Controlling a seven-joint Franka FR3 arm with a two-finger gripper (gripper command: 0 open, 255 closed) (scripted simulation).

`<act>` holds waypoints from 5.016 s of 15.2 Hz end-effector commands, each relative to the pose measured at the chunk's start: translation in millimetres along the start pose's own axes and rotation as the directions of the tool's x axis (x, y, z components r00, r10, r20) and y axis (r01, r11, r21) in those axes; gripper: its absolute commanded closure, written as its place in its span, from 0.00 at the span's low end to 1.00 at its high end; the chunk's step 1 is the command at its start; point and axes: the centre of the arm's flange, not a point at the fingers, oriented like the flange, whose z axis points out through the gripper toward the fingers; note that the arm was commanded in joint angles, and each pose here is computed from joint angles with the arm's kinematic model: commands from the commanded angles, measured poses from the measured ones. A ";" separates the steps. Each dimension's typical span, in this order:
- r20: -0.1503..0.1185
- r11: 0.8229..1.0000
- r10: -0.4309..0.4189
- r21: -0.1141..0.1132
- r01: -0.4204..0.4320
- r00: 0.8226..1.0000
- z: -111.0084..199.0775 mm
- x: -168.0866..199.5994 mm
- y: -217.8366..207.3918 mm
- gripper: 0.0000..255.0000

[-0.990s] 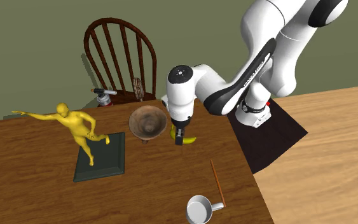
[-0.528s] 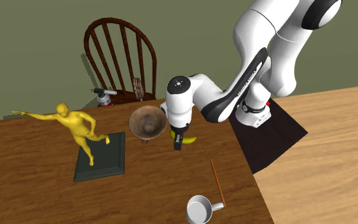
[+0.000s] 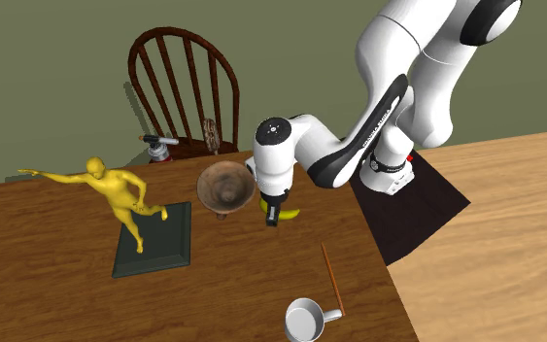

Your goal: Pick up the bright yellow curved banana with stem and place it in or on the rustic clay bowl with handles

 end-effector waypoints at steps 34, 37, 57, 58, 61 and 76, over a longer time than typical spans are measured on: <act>0.000 1.000 0.000 0.000 0.000 1.000 -131.9 -1.9 2.5 1.00; 0.000 1.000 0.000 0.000 0.000 1.000 -147.7 -2.1 2.8 1.00; 0.000 1.000 0.000 0.000 0.000 1.000 -150.0 145.9 10.1 1.00; 0.000 1.000 0.000 0.000 0.000 1.000 -144.7 146.0 10.0 1.00; 0.000 1.000 0.000 0.000 0.000 1.000 -128.9 146.2 9.7 1.00; 0.000 1.000 0.000 0.000 0.000 1.000 -101.9 146.5 9.2 0.00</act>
